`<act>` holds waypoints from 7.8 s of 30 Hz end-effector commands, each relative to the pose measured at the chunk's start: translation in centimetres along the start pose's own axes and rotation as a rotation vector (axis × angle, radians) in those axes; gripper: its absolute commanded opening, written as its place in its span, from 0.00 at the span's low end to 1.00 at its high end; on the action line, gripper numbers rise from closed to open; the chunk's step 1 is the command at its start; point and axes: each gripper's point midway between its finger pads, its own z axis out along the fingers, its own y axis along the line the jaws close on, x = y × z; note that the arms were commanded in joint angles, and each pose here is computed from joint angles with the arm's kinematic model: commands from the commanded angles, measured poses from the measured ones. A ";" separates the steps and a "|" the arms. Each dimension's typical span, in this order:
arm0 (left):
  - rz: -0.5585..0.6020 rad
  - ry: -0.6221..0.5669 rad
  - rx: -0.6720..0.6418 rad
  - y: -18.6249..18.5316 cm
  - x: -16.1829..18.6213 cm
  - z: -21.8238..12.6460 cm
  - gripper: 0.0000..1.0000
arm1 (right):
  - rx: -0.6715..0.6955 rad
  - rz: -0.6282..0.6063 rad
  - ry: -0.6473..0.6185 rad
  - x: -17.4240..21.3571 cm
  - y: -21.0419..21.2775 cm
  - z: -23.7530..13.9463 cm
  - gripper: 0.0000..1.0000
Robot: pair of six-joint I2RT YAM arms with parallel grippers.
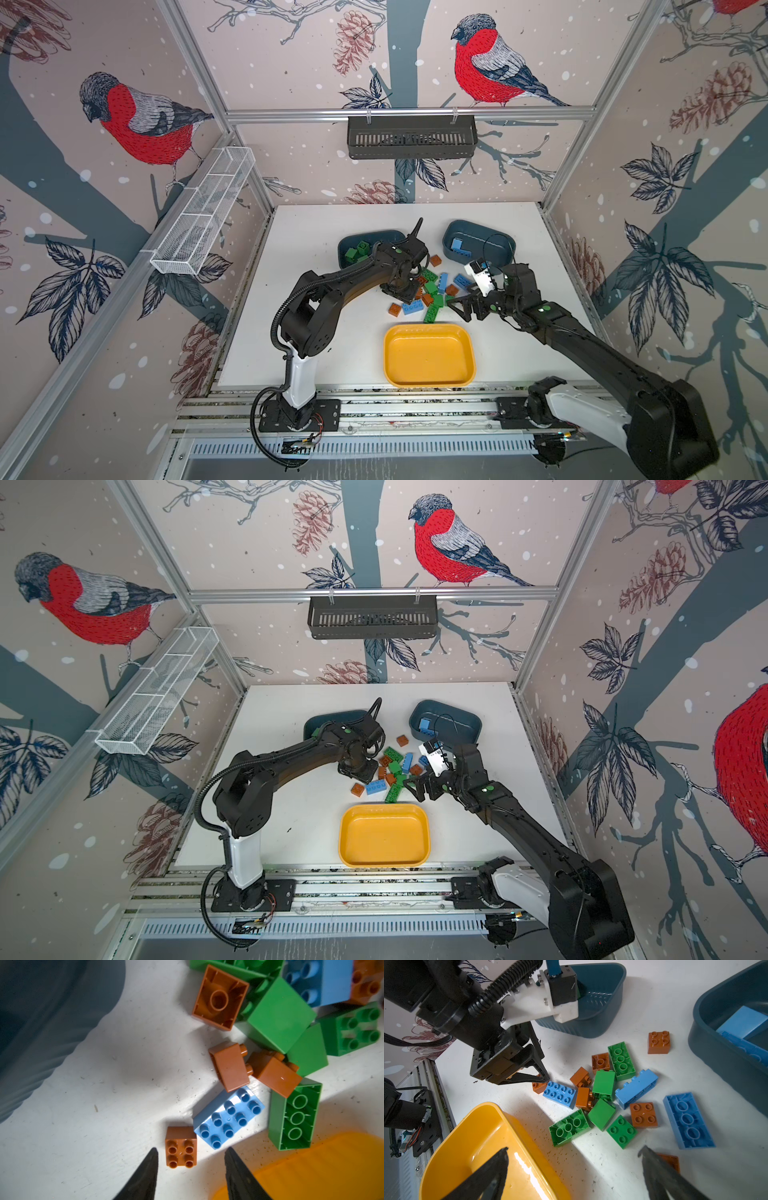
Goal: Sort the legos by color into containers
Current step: 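Close the left gripper on the orange brick and lift it, then carry the orange brick with the left gripper and drop it into the yellow tray, then return the left gripper to the pile and grasp a blue 2x2 brick, then carry the blue brick with the left gripper and drop it into the blue-brick teal bin, then return the left gripper to the pile and grasp an orange brick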
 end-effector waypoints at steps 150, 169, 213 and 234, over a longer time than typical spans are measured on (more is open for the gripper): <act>0.067 -0.652 0.314 -8.5 -23.6 -7.2 0.27 | 0.328 0.074 -0.217 -5.6 -7.2 -6.6 0.99; -0.034 -0.836 0.487 -10.9 -30.1 -1.6 0.26 | 0.379 0.079 -0.220 -5.4 -8.5 -7.2 0.99; -0.246 -0.192 0.098 -2.4 -6.3 -1.3 0.57 | 0.305 0.090 -0.174 -3.8 -7.5 -6.1 0.99; -0.226 -0.099 0.057 -2.9 -6.1 4.6 0.52 | 0.285 0.091 -0.163 -3.1 -6.9 -5.6 0.99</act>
